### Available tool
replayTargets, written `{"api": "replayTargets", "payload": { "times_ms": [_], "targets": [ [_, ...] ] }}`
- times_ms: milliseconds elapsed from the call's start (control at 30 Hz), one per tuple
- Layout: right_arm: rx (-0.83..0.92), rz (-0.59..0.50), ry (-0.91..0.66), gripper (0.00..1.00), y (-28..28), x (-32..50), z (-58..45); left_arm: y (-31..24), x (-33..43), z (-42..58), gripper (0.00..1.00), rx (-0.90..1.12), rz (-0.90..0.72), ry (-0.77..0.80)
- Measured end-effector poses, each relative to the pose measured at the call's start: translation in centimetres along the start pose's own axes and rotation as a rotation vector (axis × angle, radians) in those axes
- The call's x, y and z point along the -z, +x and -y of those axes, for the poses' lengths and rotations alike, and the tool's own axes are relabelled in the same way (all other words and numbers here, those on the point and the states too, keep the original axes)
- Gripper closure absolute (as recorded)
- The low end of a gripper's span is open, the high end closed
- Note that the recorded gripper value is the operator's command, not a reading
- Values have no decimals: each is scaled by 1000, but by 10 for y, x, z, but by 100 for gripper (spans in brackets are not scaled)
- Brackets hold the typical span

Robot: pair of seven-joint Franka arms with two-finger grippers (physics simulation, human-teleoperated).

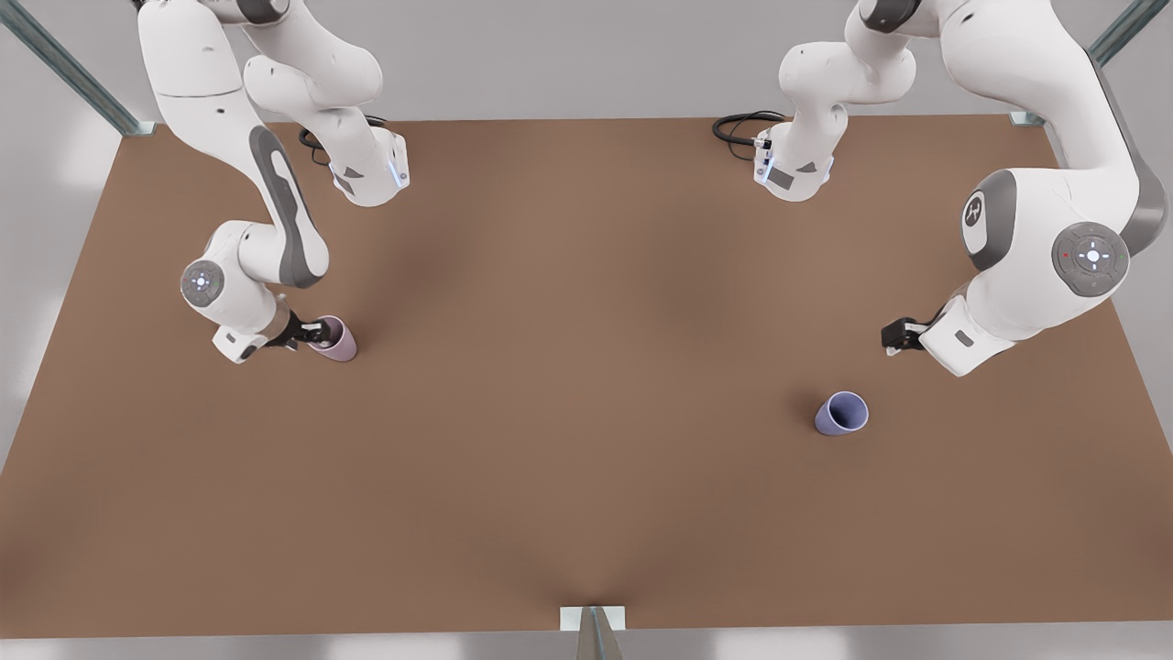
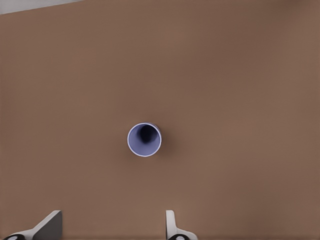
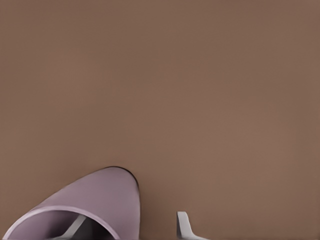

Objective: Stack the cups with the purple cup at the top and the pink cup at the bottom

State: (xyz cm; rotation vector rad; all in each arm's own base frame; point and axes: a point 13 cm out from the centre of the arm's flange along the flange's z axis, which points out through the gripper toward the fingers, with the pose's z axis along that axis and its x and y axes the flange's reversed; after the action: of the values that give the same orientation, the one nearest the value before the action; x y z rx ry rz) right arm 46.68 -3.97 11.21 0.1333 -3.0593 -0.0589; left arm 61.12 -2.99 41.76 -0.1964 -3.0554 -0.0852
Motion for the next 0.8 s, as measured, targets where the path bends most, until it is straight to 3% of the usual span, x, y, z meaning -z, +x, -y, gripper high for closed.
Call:
{"api": "replayTargets", "payload": {
  "times_ms": [33,133,200,567,667,800],
  "targets": [
    [3,0,2,46,0,-3,0,0,0,0,0,0,0,0],
    [14,0,6,53,-1,-9,-1,0,0,0,0,0,1,0],
    [21,8,8,78,-4,-9,-2,-1,-1,0,0,-1,-1,0],
    [143,120,9,79,-46,52,-61,-2,-3,0,0,-1,-2,0],
    [280,182,-6,79,-85,99,-178,-4,-6,0,0,-1,-1,0],
    [459,204,-90,79,-115,112,-414,-8,-12,-1,0,-1,-2,0]
  ]
}}
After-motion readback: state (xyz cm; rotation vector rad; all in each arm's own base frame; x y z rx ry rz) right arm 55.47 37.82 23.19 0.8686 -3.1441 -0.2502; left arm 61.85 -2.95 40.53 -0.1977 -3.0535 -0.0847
